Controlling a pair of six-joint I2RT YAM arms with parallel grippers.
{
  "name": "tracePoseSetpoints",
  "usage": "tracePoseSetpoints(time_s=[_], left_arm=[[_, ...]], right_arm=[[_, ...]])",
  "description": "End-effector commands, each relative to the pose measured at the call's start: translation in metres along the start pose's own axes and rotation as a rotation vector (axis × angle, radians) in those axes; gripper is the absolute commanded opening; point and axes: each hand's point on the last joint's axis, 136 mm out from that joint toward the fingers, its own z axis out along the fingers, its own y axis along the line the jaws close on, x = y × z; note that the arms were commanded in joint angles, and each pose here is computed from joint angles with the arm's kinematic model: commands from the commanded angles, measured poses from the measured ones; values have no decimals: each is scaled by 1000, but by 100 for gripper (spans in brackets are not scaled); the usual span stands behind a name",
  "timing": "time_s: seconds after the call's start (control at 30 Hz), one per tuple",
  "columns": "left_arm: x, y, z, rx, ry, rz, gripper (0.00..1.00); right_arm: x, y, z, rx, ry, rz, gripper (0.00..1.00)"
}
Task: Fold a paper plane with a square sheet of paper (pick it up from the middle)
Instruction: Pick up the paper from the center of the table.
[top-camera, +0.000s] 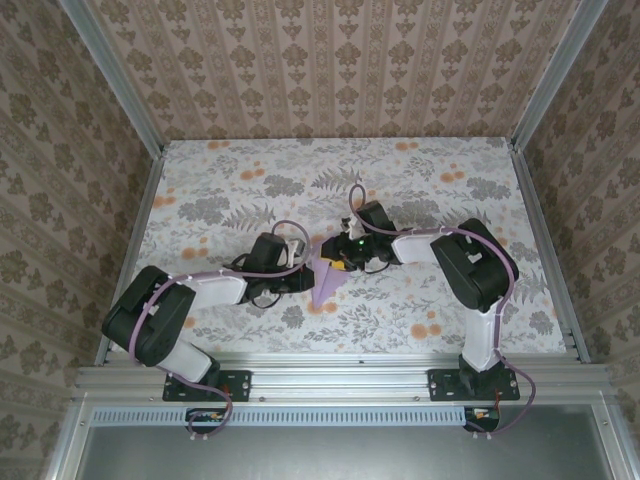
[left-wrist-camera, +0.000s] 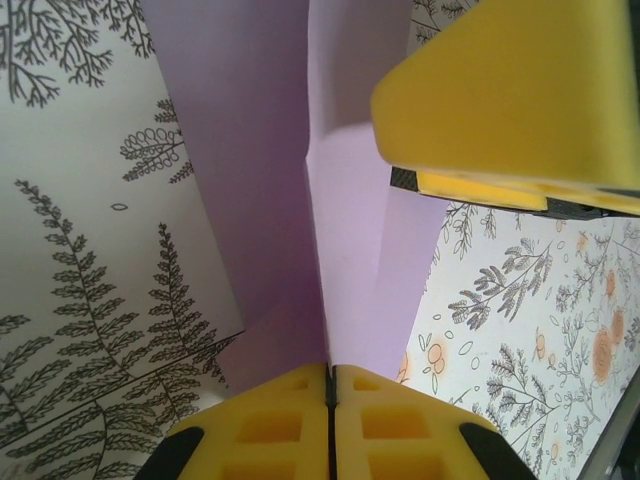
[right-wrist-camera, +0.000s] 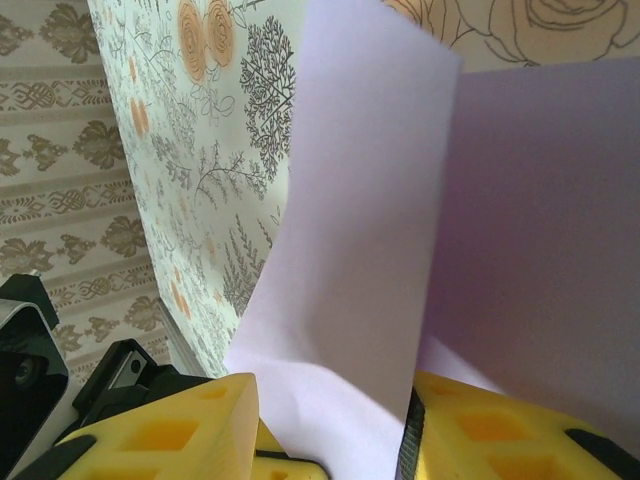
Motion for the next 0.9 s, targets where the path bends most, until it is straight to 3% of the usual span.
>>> tracePoseSetpoints(time_s=[0.0,0.3,0.6,0.87], left_arm=[[-2,-4,-4,36,-14,-17,9],[-1,2,-5,22,4,-30,15],[-10,-6,-18,8,-10,-13,43],[-20,-11,-52,-39,-41,-38,55]], right_arm=[[6,-1,8,-23,30,8,42],[4,-1,14,-34,39,-4,35],[0,7,11,-47,30,-24,13],[-10,30,-4,-81,-2,-56,3]])
